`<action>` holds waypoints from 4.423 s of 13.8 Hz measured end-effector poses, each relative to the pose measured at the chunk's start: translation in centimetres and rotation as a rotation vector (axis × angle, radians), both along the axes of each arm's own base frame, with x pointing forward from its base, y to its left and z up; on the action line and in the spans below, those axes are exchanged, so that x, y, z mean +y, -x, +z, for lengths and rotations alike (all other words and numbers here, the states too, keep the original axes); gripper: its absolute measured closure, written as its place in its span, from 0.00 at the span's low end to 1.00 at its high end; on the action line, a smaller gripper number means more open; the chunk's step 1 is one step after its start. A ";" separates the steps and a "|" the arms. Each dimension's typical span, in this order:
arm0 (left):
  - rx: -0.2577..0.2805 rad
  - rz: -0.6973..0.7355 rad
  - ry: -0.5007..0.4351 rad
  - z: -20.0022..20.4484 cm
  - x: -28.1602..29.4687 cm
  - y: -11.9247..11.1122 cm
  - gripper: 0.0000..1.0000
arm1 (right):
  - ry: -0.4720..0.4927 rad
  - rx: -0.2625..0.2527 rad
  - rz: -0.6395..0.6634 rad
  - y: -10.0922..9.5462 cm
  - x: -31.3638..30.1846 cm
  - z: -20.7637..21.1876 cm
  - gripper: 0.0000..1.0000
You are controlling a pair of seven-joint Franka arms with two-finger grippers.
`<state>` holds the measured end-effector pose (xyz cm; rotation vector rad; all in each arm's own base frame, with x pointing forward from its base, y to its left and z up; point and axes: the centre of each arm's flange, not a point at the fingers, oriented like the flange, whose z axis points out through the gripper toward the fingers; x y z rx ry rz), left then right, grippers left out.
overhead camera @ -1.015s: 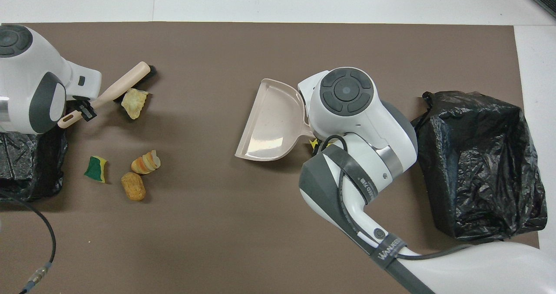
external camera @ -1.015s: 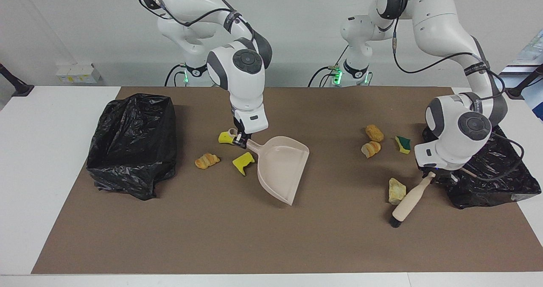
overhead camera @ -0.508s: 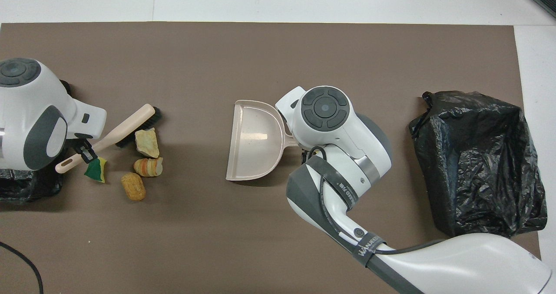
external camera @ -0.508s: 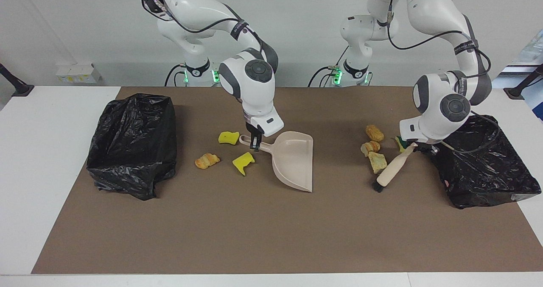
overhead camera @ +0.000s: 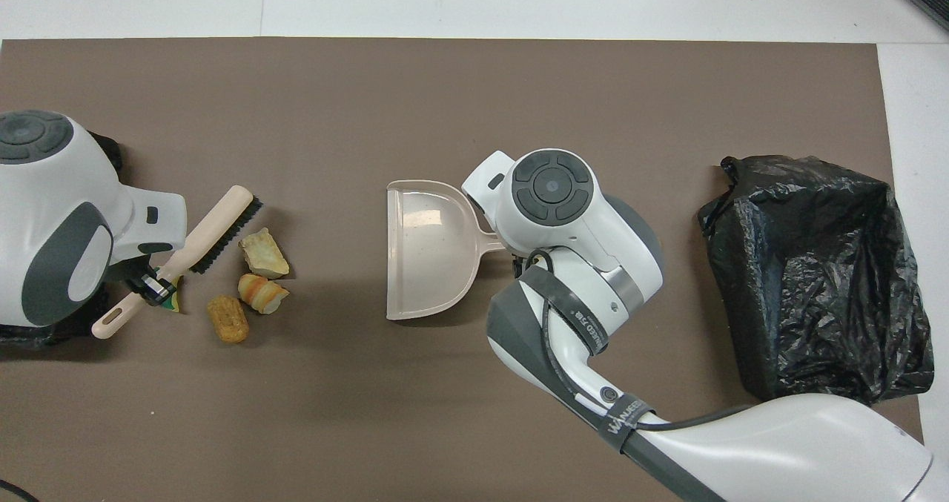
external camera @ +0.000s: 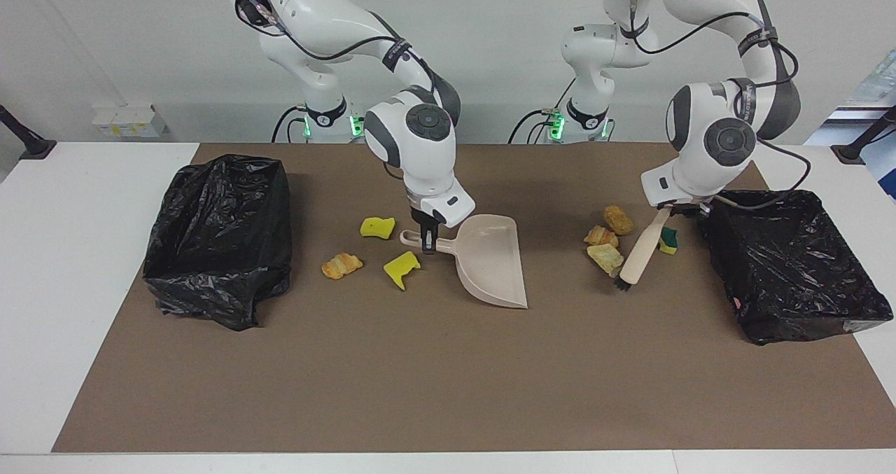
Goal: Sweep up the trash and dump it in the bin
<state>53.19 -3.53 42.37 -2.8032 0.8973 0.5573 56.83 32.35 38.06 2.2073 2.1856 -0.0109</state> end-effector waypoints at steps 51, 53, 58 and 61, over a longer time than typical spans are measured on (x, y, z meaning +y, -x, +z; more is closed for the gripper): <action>-0.087 0.569 0.157 -3.1 -22.6 6.9 0.74 | 0.010 -0.054 0.022 0.9 2.9 -2.4 0.68; -0.090 0.509 0.177 -2.9 -18.1 4.1 0.74 | 0.021 -0.067 0.022 0.8 2.8 -2.0 0.68; -0.124 0.311 0.188 -3.5 -7.9 -1.5 0.74 | 0.042 -0.083 0.002 0.5 1.8 -0.8 0.68; -0.170 0.181 0.153 -3.5 -2.9 -4.0 0.74 | 0.050 -0.079 -0.023 0.7 1.9 -0.8 0.68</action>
